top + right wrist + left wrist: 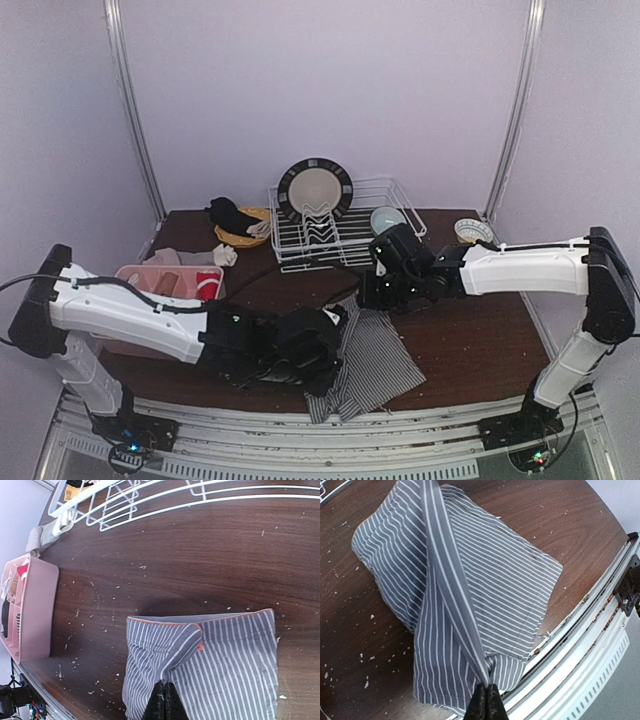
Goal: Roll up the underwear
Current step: Fold the underwear at the center of the board.
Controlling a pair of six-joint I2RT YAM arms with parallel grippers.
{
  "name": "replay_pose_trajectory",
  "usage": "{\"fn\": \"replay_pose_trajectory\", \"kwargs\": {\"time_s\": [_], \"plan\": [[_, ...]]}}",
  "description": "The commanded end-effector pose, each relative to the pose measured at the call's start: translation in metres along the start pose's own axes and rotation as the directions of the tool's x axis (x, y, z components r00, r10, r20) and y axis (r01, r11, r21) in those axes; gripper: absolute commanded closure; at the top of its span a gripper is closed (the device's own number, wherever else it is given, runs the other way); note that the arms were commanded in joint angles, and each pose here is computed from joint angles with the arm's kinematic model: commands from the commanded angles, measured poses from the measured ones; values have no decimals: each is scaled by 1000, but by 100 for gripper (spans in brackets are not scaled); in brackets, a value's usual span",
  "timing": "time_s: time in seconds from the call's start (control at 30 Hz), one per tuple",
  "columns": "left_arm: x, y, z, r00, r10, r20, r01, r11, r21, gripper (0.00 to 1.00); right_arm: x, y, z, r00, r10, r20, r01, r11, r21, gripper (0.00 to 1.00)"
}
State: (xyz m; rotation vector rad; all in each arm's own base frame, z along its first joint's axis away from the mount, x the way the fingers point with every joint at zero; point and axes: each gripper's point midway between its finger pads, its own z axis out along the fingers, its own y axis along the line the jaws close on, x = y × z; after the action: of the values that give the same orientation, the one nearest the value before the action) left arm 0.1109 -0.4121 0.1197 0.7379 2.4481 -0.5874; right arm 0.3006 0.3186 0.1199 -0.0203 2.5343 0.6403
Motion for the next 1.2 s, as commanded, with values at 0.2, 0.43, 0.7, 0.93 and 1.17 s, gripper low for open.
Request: {"fn": "replay_pose_trajectory", "kwargs": {"time_s": [0.2,0.43,0.7,0.93,1.17], "plan": [[-4,-47,38,998,35,-52,-32,997,67,100,9,-42,5,998,-40,-55,45,996,79,100],[-8,-65,55,997,53,-64,-47,994,96,100,14,-63,4,997,-27,-77,35,994,107,100],[-14,-83,64,996,56,-70,-45,989,139,100,12,-68,-6,997,-22,-68,29,994,104,100],[-29,-96,61,997,70,-41,-63,985,161,100,0,-73,-12,998,-8,-56,14,994,105,100],[-34,-108,76,995,96,-40,-87,981,175,100,5,-90,-3,997,26,-75,-17,993,121,100]]}}
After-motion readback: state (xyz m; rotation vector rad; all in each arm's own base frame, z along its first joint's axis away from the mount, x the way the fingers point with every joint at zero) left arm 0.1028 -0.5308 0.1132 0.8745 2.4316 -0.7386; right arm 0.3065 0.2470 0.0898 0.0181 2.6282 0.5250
